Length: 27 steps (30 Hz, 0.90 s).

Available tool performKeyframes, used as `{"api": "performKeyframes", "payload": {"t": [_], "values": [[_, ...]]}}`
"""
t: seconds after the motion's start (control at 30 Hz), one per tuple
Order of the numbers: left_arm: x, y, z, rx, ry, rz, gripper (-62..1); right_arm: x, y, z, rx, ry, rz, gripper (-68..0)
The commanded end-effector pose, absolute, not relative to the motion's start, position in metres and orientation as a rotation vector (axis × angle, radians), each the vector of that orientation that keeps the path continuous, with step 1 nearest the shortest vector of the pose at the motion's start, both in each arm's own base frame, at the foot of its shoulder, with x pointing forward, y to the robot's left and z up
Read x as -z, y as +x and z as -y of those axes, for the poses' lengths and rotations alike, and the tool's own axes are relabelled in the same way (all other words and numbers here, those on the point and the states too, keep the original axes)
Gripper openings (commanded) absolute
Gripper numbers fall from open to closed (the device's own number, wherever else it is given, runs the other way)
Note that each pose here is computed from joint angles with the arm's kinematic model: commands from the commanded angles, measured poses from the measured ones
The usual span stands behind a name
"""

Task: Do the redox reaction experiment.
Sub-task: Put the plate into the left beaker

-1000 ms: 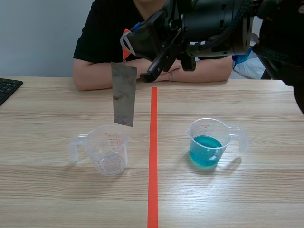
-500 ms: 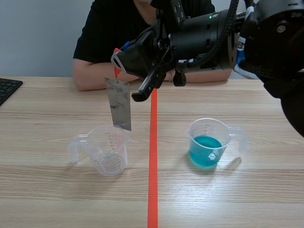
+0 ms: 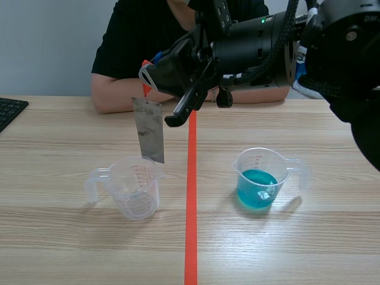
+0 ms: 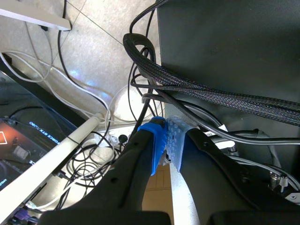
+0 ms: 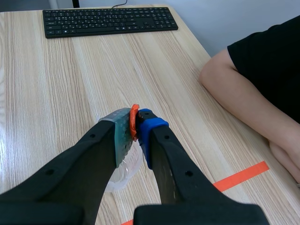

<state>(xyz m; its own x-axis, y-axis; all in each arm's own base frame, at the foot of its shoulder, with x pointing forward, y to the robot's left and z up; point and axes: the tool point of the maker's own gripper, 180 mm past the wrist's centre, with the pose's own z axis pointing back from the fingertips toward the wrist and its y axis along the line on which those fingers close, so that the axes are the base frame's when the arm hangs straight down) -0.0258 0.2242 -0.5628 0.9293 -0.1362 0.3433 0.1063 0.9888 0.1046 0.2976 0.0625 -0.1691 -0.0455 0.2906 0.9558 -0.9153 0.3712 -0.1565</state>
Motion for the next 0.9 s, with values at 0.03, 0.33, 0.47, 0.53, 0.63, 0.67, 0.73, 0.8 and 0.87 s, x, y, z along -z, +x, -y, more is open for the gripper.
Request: {"api": "performKeyframes", "payload": {"t": [0.03,0.33,0.47,0.53,0.63,0.67,0.73,0.8,0.87], "values": [[0.561,-0.026,-0.224,0.125,0.082,0.365,-58.2,0.145,0.300,-0.064,-1.114,0.674,1.306,-66.8],[0.561,-0.026,-0.224,0.125,0.082,0.365,-58.2,0.108,0.284,-0.065,-1.120,0.726,1.372,-66.8],[0.561,-0.026,-0.224,0.125,0.082,0.365,-58.2,0.091,0.279,-0.062,-1.098,0.747,1.411,-66.9],[0.561,-0.026,-0.224,0.125,0.082,0.365,-58.2,0.084,0.276,-0.062,-1.102,0.752,1.430,-66.9],[0.561,-0.026,-0.224,0.125,0.082,0.365,-58.2,0.080,0.273,-0.062,-1.099,0.778,1.432,-66.9],[0.561,-0.026,-0.224,0.125,0.082,0.365,-58.2,0.080,0.272,-0.063,-1.099,0.780,1.430,-66.9],[0.561,-0.026,-0.224,0.125,0.082,0.365,-58.2,0.080,0.272,-0.063,-1.099,0.781,1.429,-66.9],[0.561,-0.026,-0.224,0.125,0.082,0.365,-58.2,0.080,0.272,-0.063,-1.099,0.781,1.429,-66.9],[0.561,-0.026,-0.224,0.125,0.082,0.365,-58.2,0.080,0.272,-0.063,-1.099,0.782,1.429,-66.9]]}}
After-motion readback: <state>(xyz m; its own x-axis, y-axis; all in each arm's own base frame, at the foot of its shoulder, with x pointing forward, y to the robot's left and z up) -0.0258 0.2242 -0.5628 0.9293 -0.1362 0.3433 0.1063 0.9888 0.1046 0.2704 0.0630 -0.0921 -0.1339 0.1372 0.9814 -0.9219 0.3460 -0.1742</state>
